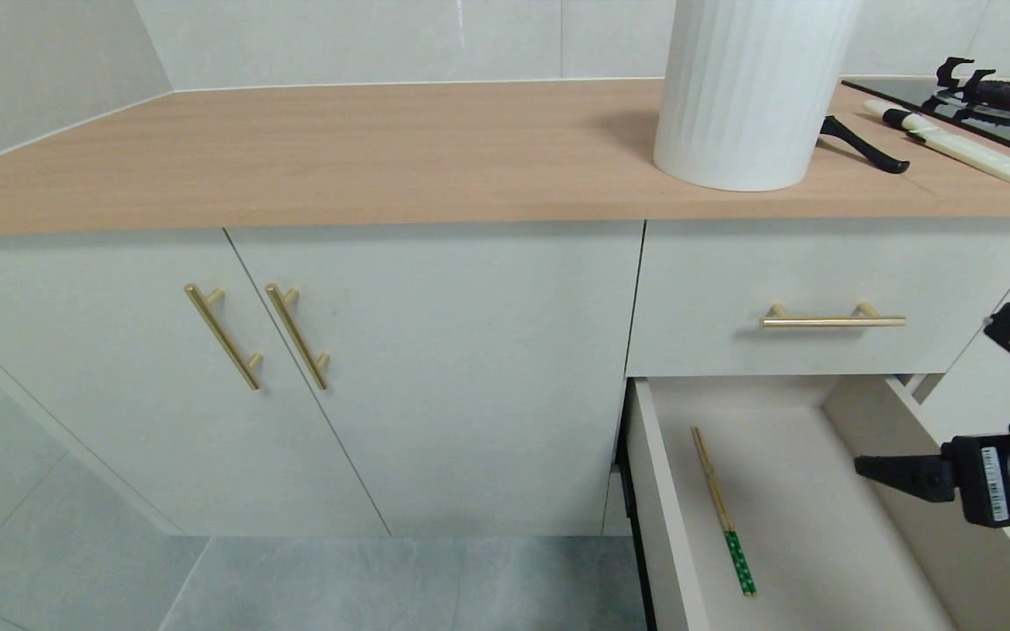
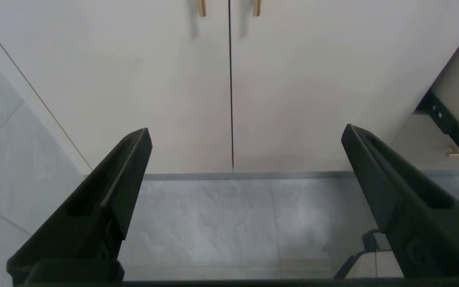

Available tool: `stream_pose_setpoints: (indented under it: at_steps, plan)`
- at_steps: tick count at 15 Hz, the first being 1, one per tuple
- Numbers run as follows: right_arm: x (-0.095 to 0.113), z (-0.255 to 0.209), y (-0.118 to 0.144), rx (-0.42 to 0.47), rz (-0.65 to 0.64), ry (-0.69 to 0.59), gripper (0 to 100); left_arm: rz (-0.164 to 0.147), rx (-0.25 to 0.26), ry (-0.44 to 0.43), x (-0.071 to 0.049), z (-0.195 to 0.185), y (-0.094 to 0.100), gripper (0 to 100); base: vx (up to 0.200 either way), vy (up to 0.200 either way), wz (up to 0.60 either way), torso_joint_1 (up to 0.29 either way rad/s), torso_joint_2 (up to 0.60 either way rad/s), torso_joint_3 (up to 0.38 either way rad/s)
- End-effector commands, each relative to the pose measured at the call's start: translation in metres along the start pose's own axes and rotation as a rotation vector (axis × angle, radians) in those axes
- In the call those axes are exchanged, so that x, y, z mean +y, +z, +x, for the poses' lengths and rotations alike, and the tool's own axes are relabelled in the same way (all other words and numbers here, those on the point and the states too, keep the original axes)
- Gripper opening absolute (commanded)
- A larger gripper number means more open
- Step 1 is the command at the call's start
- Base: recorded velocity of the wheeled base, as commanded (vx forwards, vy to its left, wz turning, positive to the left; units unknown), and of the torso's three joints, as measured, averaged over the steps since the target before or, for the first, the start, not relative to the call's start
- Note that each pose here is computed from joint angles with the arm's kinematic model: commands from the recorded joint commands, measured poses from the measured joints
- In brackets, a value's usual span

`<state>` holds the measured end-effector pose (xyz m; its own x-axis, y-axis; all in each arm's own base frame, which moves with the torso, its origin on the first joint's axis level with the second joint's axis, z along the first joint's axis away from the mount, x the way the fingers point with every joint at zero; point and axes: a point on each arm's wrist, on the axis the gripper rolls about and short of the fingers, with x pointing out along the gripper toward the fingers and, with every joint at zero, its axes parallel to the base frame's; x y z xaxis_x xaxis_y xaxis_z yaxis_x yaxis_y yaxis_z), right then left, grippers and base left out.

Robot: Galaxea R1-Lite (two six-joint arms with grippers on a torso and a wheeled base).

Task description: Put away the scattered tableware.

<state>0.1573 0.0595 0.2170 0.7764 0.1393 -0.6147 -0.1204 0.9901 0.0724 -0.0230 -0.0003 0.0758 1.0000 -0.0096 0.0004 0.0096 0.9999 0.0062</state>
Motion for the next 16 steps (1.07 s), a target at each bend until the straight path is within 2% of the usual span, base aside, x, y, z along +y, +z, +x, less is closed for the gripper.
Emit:
stream_pose_setpoints:
  at_steps: [1, 6, 10, 16]
  plan:
    - [-0.0084, -0.0211, 0.0017, -0.08, 0.02, 0.01, 100, 0.0, 0.0, 0.0, 0.0, 0.0, 0.0, 100, 0.0, 0.0, 0.0, 0.0, 0.0, 0.0]
    - [-0.0095, -0.0259, -0.0014, -0.091, -0.017, 0.016, 100, 0.0, 0.0, 0.0, 0.0, 0.0, 0.0, 100, 0.0, 0.0, 0.0, 0.007, -0.01, -0.004]
    - [-0.0096, -0.0257, -0.0018, -0.09, -0.022, 0.016, 100, 0.0, 0.0, 0.0, 0.0, 0.0, 0.0, 100, 0.0, 0.0, 0.0, 0.133, -0.18, -0.201]
    - [-0.01, -0.025, -0.0044, -0.083, -0.046, 0.012, 100, 0.0, 0.0, 0.0, 0.0, 0.0, 0.0, 100, 0.0, 0.0, 0.0, 0.111, -0.55, -0.255]
